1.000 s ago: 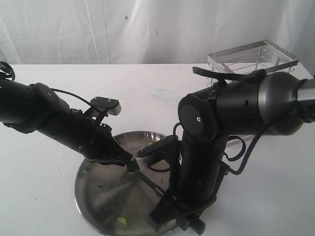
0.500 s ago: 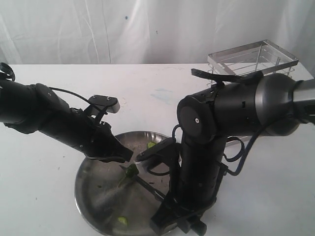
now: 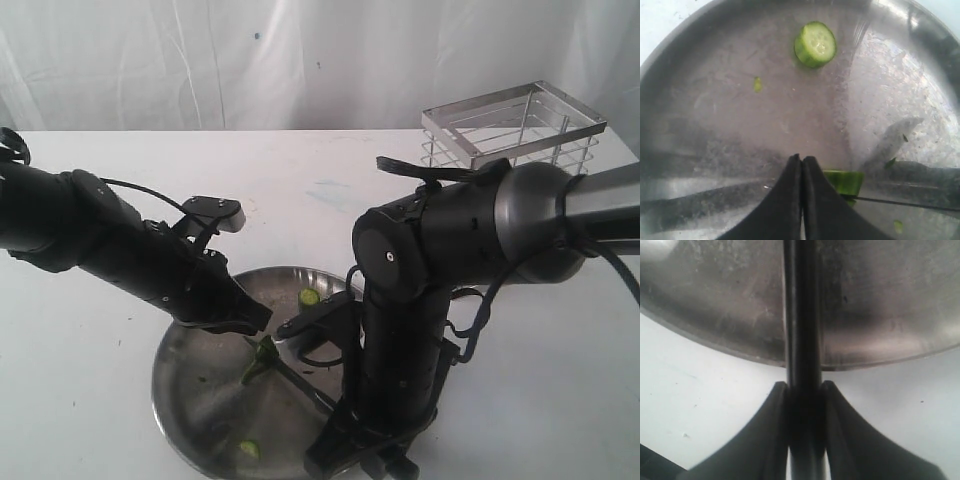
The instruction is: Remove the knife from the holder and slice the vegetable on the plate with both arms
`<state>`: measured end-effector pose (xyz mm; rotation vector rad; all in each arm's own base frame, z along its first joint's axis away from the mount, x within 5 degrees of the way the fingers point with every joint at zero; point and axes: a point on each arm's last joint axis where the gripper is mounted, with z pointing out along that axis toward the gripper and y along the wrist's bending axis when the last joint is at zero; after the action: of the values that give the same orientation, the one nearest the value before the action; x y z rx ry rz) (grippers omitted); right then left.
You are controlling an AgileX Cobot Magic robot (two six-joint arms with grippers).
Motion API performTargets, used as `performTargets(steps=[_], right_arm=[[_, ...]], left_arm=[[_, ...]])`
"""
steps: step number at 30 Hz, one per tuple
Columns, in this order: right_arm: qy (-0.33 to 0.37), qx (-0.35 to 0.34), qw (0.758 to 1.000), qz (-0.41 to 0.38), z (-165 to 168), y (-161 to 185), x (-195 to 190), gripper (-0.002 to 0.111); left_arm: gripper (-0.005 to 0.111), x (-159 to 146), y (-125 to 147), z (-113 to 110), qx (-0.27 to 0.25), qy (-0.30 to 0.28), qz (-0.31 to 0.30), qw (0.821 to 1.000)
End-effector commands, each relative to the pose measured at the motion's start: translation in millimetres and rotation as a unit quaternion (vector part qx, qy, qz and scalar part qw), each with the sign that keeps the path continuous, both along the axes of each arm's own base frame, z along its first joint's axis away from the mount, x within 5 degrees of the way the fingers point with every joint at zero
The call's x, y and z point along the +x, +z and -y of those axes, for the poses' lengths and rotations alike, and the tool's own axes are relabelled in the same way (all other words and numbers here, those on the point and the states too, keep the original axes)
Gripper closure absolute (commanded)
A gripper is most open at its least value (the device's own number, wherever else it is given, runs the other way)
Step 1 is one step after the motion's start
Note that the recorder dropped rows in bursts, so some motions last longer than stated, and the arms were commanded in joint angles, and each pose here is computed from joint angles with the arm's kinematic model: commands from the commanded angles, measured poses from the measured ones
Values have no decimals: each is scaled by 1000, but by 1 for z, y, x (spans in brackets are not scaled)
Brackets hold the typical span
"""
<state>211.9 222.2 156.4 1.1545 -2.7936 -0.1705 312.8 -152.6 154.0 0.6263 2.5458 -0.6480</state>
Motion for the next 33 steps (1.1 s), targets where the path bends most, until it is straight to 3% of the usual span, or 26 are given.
performTargets(steps=[1,19,29,33], right_arm=[[2,2,1000,2,0,0,-1,108],[3,4,1000,10,0,0,1,108],[54,-93,994,-29,17,-4,-4,108],[51,-94,994,-32,17,-4,-5,108]], left_arm=[[107,-4,0,2,-7,-7,-10,1000],[107,-6,-29,4,1,-21,-63,998],[107,-16,-27,8,-24,-55,-105,993],[107,-17,-27,9,-28,-60,-112,992]])
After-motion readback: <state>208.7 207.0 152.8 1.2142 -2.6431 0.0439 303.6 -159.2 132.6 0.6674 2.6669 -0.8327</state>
